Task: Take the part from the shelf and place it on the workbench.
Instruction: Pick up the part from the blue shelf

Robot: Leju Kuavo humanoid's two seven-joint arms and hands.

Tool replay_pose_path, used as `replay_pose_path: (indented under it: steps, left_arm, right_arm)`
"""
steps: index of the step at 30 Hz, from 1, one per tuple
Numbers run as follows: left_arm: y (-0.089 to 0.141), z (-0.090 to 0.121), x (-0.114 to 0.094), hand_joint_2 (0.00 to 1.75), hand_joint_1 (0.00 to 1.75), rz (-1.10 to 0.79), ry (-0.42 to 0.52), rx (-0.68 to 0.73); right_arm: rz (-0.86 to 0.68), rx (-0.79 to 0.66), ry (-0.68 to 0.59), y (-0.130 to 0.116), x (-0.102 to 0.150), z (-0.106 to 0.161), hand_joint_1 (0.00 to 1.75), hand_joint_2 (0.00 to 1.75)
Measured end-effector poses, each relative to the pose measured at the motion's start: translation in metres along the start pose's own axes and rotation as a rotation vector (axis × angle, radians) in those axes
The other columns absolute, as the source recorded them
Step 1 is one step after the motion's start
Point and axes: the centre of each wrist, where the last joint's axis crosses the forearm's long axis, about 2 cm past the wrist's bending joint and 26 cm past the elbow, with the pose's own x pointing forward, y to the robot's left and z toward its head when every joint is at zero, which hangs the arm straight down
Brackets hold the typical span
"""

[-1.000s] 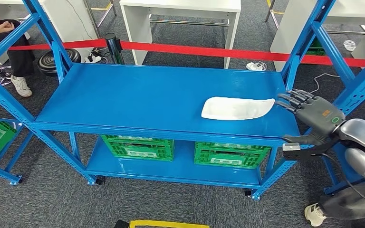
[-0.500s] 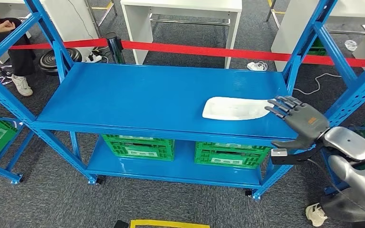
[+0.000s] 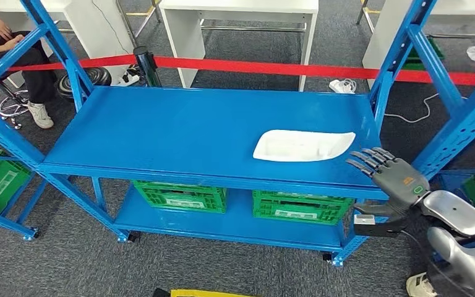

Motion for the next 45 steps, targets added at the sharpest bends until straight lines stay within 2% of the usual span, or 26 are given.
replay_pose_path:
  steps: [15, 21, 25, 29, 32, 37, 45]
  left_arm:
    - [-0.002, 0.0, 0.0, 0.0, 0.0, 0.01, -0.003, 0.002]
    - [-0.004, 0.0, 0.001, 0.0, 0.0, 0.005, -0.005, 0.0]
    - [-0.004, -0.001, 0.003, 0.0, 0.0, -0.005, -0.01, -0.005]
    - [-0.005, -0.002, 0.005, 0.0, 0.0, -0.012, -0.016, -0.012]
    - [-0.006, -0.002, 0.006, 0.0, 0.0, -0.012, -0.016, -0.014]
    - [-0.006, -0.002, 0.006, 0.0, 0.0, -0.013, -0.004, -0.014]
    - [-0.007, -0.002, 0.005, 0.0, 0.0, -0.023, 0.003, -0.019]
  right_arm:
    - [-0.033, -0.012, 0.0, 0.002, 0.006, 0.015, 0.0, 0.0]
    - [-0.018, 0.015, -0.034, -0.01, -0.007, 0.012, 0.0, 0.0]
    - [-0.041, 0.026, -0.083, -0.024, -0.022, -0.006, 0.0, 1.75]
    - [-0.046, 0.042, -0.148, -0.031, -0.027, -0.037, 0.0, 0.0]
    - [-0.043, 0.034, -0.18, -0.029, -0.022, -0.062, 0.0, 0.0]
    - [-0.062, 0.02, -0.234, -0.013, 0.004, -0.098, 0.0, 0.0]
    - [-0.133, -0.023, -0.27, 0.015, 0.054, -0.125, 0.0, 0.0]
